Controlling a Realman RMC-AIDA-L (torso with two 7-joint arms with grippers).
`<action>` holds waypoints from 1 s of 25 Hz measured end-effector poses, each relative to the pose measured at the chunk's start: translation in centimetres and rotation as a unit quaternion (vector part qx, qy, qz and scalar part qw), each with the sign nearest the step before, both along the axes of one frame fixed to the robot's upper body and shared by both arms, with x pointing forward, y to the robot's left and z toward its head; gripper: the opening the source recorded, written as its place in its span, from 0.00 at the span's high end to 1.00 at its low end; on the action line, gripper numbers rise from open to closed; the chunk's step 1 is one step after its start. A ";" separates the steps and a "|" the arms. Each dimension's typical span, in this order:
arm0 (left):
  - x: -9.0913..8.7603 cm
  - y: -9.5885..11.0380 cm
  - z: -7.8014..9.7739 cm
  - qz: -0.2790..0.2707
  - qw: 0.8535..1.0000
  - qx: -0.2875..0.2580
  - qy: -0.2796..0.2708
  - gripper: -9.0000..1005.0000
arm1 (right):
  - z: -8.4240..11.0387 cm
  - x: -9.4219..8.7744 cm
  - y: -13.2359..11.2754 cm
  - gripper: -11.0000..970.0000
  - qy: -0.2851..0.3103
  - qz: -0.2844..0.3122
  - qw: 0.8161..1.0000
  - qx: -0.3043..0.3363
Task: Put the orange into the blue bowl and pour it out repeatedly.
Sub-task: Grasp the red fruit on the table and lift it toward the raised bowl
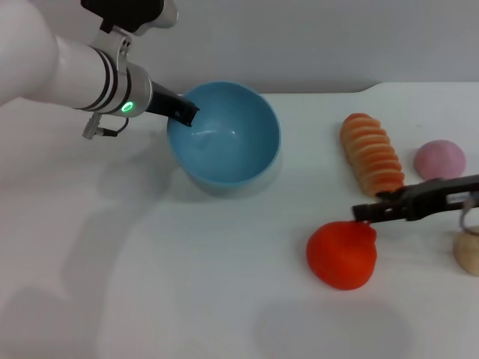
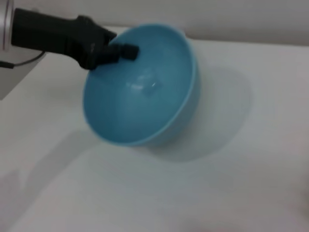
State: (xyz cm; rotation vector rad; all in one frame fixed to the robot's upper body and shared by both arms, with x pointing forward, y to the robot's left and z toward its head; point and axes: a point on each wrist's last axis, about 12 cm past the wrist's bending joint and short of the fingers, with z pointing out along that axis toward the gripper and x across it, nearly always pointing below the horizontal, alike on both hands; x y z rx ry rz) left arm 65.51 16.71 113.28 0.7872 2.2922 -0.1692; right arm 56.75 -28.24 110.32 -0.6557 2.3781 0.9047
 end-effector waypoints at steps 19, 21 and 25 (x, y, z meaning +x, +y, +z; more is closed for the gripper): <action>0.0 0.1 -0.3 0.003 1.000 0.000 -0.007 0.99 | -3.0 0.3 2.7 0.24 0.055 0.033 0.997 -0.050; 0.0 0.1 -0.3 0.004 1.000 0.000 -0.008 0.99 | -3.0 0.3 2.7 0.28 0.051 0.037 0.997 -0.052; -0.1 0.1 -0.4 0.004 1.000 0.000 -0.009 0.99 | -2.9 0.2 2.9 0.48 0.041 0.050 0.997 -0.050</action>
